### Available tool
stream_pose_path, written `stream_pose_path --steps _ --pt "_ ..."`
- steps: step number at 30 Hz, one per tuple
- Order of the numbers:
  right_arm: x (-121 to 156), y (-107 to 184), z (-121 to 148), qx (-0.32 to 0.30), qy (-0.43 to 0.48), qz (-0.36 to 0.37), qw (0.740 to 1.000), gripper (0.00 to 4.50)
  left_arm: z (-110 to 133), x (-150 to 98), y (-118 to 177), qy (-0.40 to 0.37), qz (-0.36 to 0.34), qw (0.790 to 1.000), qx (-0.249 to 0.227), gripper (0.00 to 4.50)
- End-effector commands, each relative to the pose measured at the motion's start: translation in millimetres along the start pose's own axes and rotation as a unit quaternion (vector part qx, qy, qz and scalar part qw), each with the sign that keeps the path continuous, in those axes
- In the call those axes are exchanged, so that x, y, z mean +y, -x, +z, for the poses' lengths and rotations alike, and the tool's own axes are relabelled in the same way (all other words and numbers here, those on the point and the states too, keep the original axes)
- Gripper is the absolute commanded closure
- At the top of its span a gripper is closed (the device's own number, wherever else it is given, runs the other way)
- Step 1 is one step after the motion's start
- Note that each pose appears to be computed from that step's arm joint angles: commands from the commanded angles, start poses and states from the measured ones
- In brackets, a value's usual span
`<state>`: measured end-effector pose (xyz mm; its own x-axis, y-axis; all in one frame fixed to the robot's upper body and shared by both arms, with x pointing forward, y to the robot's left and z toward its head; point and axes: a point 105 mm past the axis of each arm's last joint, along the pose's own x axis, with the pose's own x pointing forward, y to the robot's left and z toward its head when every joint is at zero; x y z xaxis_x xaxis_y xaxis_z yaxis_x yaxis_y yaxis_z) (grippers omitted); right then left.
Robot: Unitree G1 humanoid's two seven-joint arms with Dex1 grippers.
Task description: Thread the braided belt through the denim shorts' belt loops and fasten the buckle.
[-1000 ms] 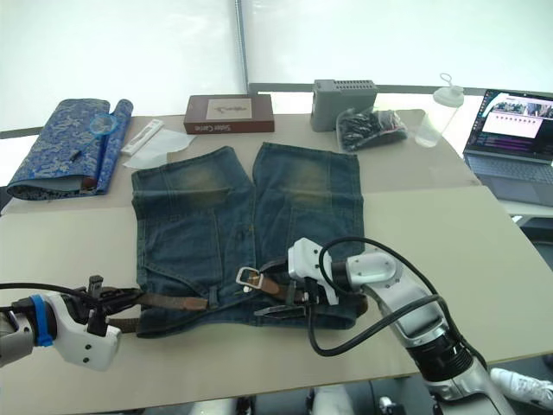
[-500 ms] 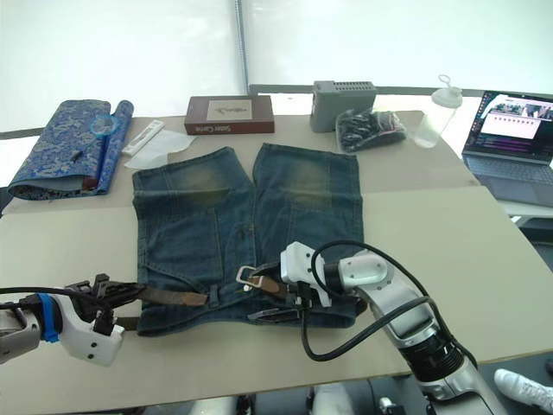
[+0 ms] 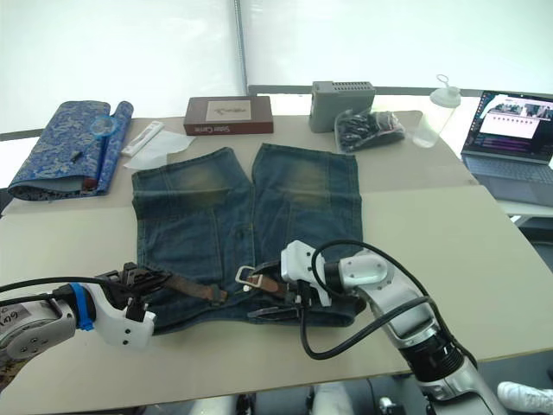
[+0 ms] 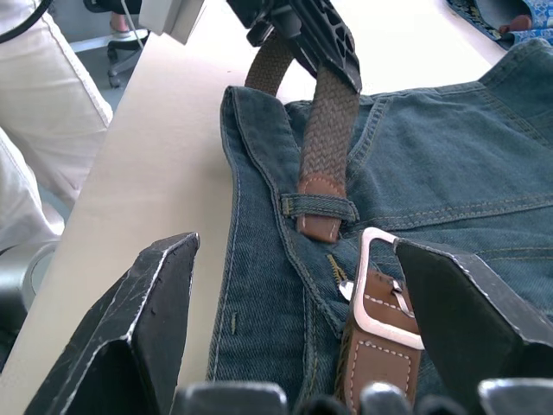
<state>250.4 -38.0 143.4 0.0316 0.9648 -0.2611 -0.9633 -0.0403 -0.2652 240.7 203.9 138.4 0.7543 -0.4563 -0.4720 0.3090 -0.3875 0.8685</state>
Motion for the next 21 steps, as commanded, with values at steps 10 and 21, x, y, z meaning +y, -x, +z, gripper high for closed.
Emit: stream_pose_path --steps 10,21 --pt "-24 -17 8 0.048 0.17 -0.033 0.984 0.48 42 -21 -4 0.198 -0.018 0.979 -0.031 4.49" --pt "-27 -25 -7 0.088 0.243 -0.009 0.966 0.48 46 -16 -18 0.249 0.0 0.968 -0.038 4.49"
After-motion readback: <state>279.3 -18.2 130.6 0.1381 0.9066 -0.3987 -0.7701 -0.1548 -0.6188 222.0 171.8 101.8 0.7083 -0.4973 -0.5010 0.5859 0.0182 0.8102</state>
